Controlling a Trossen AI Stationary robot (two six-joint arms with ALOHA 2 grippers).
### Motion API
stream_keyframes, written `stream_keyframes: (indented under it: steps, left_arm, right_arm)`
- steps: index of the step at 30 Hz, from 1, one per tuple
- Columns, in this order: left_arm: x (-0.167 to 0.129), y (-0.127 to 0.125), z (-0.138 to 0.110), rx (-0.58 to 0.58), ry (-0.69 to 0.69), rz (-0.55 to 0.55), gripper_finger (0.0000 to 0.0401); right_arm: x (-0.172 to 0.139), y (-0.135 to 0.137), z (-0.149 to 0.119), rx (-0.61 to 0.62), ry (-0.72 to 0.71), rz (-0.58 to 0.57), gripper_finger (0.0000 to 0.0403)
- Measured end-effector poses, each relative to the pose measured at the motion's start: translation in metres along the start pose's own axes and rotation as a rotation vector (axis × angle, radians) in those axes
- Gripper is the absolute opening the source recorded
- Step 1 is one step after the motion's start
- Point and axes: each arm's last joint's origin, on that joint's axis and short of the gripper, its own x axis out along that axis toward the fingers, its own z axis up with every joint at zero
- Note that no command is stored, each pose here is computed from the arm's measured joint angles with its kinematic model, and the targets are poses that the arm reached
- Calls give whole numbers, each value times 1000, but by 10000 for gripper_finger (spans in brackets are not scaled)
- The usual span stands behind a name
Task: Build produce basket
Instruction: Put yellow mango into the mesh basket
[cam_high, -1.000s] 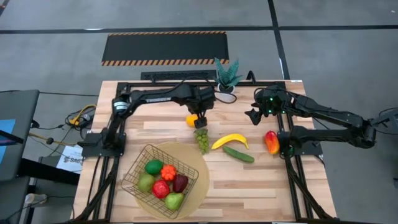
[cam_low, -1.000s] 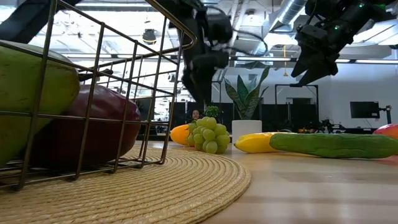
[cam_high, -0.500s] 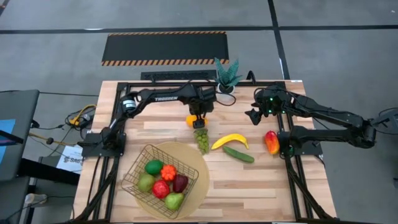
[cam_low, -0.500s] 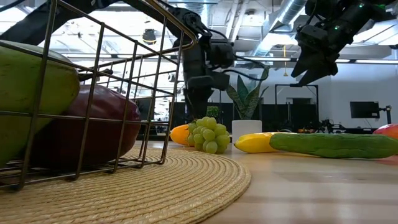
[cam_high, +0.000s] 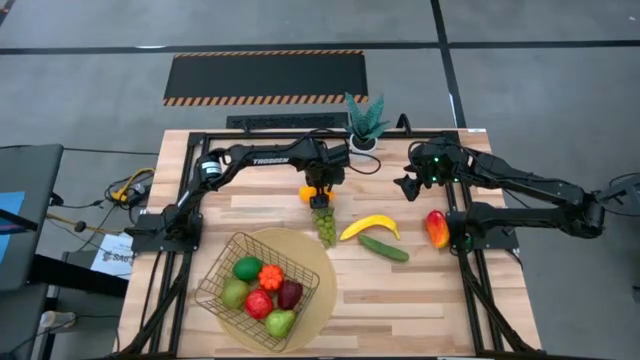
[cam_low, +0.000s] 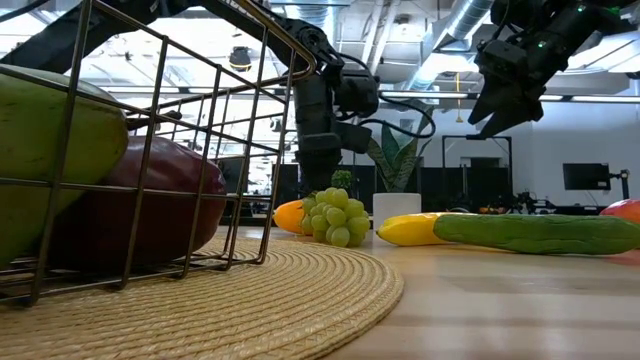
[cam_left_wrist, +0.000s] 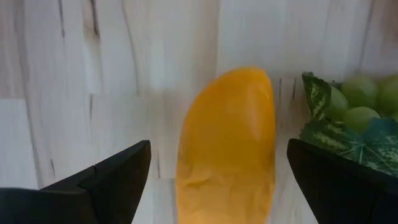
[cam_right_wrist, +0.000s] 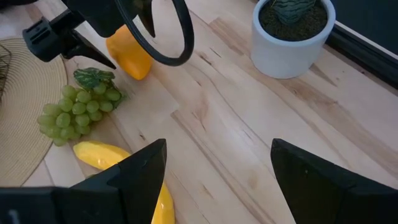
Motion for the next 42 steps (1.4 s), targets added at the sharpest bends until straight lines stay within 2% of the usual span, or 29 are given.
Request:
stream_keyframes:
  steps: [8, 20, 31, 36, 42]
  left_arm:
    - [0, 0, 0, 11, 4, 2, 353]
    - [0, -1, 0, 7, 3, 2, 256]
    - [-1, -3, 0, -35, 4, 1, 187]
    - [-5, -3, 1, -60, 1, 2, 178]
    - [-25, -2, 9, -84, -37, 14, 177]
  right_arm:
    - [0, 0, 0, 0, 0, 0, 311]
    - [0, 0, 0, -13, 0, 0, 311]
    - [0, 0, 0, -23, 0, 0, 311]
    - [0, 0, 0, -24, 0, 0, 311]
    - [0, 0, 0, -24, 0, 0, 311]
